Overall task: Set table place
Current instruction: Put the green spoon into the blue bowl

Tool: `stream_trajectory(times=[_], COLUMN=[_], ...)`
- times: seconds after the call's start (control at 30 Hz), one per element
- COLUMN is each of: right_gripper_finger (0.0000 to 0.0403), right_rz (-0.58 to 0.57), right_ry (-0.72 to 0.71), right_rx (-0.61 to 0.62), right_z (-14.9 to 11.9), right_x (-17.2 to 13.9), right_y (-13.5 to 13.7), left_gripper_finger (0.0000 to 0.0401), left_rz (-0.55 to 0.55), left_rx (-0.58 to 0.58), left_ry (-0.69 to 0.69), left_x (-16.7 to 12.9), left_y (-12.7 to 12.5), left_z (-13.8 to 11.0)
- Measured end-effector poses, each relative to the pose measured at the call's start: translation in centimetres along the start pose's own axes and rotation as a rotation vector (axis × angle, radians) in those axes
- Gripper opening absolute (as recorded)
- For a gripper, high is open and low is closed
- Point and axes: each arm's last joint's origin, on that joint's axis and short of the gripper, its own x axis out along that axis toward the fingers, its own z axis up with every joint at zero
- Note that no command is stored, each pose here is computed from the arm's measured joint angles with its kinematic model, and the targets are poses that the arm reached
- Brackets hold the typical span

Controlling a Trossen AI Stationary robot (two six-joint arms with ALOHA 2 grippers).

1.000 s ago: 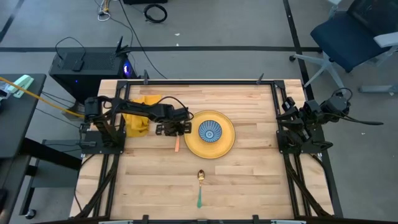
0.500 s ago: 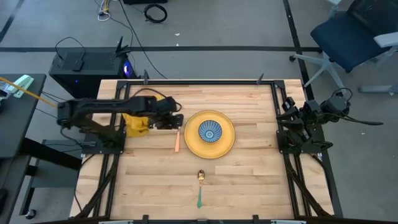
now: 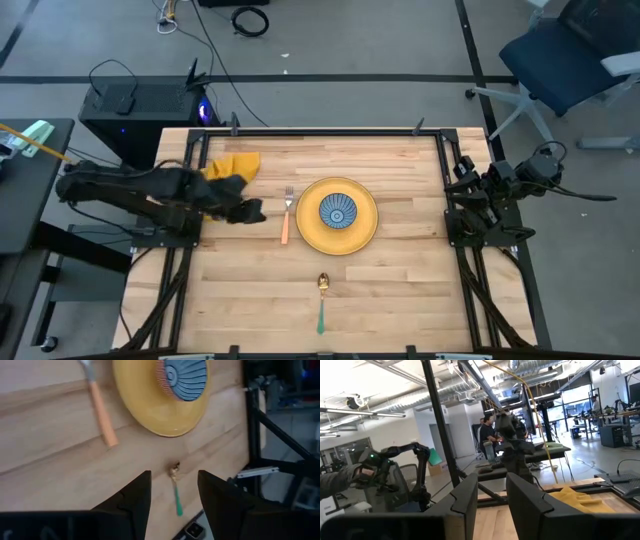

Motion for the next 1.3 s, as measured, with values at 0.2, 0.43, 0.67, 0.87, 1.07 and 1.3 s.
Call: stream_trajectory(times=[0.2, 0.43, 0.67, 0.87, 1.07, 1.3], right_gripper_finger=[0.0110, 0.0110, 0.0110, 0.0110, 0.0110, 0.0110], right_rz=[0.000, 0.000, 0.000, 0.000, 0.000, 0.000], right_ry=[0.000, 0.001, 0.001, 0.001, 0.001, 0.001], right_rx=[0.000, -0.002, 0.000, -0.001, -0.001, -0.001], right_z=[0.0, 0.0, 0.0, 0.0, 0.0, 0.0], right_x=[0.0, 0.0, 0.0, 0.0, 0.0, 0.0], right_y=[0.0, 0.0, 0.0, 0.0, 0.0, 0.0], left_gripper_finger=[0.0161, 0.0162, 0.0156, 0.0157, 0.0156, 0.0148], left_rz=[0.040, -0.073, -0.217, -0.191, -0.339, -0.261], left_rx=[-0.040, -0.081, -0.055, -0.134, -0.201, -0.150], left_ry=[0.006, -0.028, -0.010, 0.016, 0.069, 0.190], left_x=[-0.9, 0.9, 6.2, 10.2, 13.3, 15.7], left_y=[0.6, -1.3, -4.2, -4.3, -5.5, -6.3], left_z=[-3.1, -6.9, -10.0, -11.8, -13.6, -15.4])
